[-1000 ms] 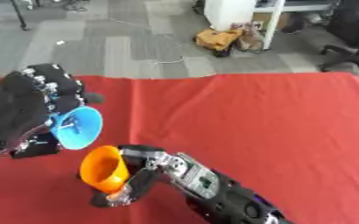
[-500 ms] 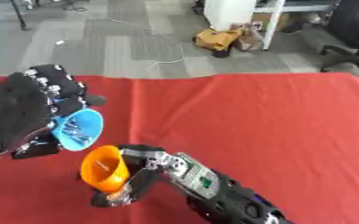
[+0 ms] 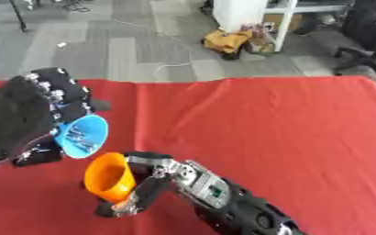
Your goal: Pour the contents of one cup into another cup.
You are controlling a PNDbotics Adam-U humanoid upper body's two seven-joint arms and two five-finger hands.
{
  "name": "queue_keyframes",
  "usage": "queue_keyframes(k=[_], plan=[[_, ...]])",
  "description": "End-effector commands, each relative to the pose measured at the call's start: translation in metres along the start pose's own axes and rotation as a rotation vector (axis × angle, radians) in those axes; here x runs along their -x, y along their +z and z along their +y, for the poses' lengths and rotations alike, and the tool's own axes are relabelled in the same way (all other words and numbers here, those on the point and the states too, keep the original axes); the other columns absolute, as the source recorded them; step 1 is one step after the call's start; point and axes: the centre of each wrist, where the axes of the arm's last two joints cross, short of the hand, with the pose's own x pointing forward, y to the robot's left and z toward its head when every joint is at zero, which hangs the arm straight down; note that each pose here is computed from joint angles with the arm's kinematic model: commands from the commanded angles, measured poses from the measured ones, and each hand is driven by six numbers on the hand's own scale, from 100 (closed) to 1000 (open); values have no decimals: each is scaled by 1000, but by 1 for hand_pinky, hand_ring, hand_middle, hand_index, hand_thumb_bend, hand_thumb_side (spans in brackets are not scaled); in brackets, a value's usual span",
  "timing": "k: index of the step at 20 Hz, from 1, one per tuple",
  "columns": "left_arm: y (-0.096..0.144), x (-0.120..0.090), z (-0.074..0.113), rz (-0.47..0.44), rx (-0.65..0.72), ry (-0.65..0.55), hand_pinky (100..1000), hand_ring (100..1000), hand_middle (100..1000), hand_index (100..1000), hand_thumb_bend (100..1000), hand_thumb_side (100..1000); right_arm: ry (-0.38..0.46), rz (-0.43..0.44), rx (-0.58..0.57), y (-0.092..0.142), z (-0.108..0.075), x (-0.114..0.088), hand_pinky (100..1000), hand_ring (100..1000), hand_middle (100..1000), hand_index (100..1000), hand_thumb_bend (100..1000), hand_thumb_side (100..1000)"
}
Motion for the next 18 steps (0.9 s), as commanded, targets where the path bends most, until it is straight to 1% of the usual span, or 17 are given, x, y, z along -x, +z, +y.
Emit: queue_keyframes(k=[1,18], plan=[[-6,5,9,-10,-21,-35,532,387,399,731,685,100,22,-21,-4,-1,-6,-10,574,452,467,743,328,100],[-8,5,12,-22,19,-125,553,397,403,745,684,100,17,-19,-5,-1,-5,-8,572,453,467,742,328,100]])
